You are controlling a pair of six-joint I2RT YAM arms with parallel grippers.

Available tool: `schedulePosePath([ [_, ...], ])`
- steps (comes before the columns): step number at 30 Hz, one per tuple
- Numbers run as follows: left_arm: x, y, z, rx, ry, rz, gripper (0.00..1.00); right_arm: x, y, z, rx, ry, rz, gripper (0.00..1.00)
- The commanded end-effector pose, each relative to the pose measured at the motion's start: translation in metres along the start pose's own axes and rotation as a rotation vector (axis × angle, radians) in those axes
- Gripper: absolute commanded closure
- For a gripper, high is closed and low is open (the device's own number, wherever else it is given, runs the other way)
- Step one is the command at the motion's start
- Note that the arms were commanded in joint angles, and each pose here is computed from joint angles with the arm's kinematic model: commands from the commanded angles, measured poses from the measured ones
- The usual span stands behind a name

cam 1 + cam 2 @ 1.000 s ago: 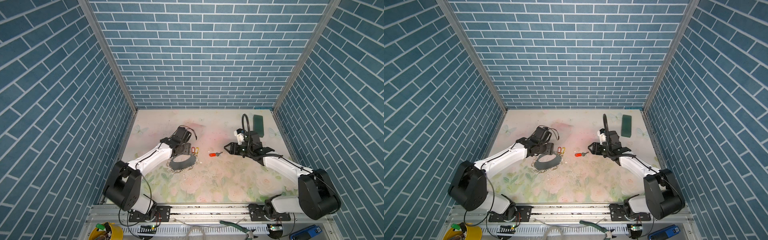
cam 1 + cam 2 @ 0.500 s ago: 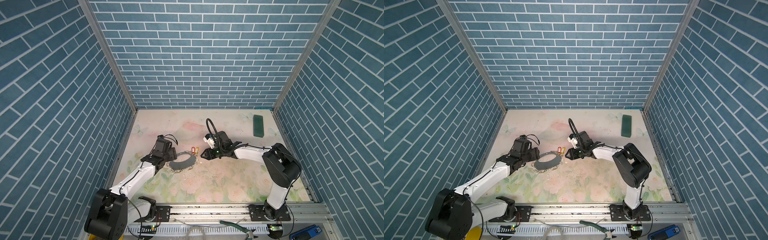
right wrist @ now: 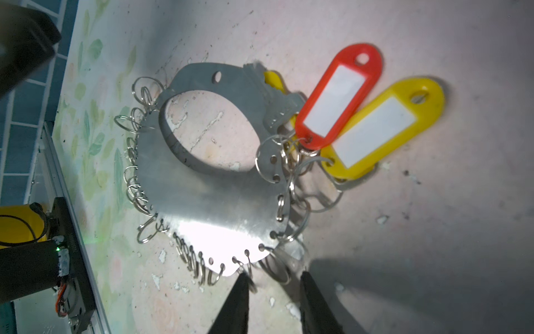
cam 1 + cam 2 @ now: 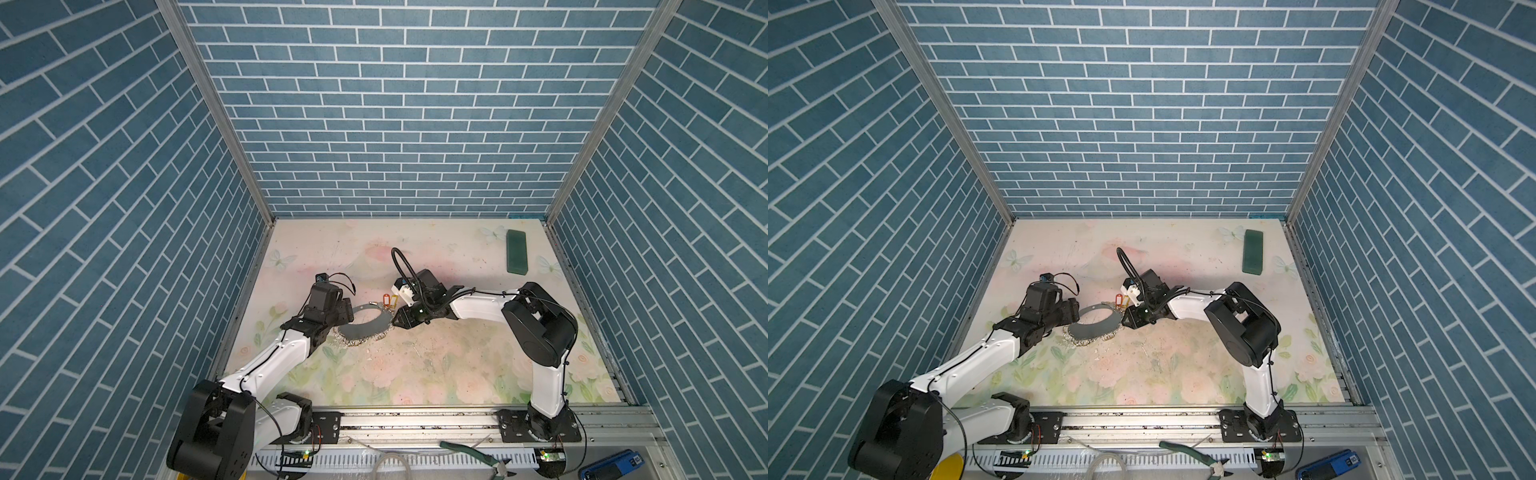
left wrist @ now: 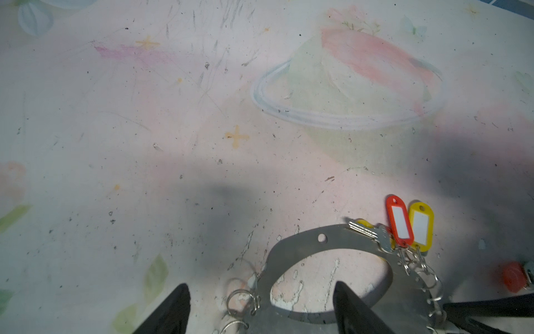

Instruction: Put the keys on the keyring

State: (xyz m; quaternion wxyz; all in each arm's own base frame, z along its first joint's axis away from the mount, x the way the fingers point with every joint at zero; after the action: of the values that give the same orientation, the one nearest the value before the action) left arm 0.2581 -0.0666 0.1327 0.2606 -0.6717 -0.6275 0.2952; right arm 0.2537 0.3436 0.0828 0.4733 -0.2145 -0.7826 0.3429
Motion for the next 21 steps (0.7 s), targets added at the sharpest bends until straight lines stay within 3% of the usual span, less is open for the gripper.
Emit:
schedulePosePath([
  [1,0.004,-0.001,0.0,-0.02,0.012,-0.014,0.2,0.003,0.005,-0.008,0.004,-0.043,0.035,0.7],
  [21,0.005,0.003,0.002,-0.014,0.016,-0.011,0.19,0.025,-0.004,-0.005,-0.005,-0.133,0.012,0.9],
])
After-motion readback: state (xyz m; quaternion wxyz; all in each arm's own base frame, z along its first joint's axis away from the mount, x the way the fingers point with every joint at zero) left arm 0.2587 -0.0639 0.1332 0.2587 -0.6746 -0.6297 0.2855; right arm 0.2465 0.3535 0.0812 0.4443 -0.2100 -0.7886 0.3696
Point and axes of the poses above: each gripper's point midway between its finger pads, its own y axis out along the fingers, its own x axis along the line the jaws close on, z = x × y, the point moved 7 cm from there along -y, back along the fingers, and after that the axes turned 11 degrees about y, right-handed, at the moved point
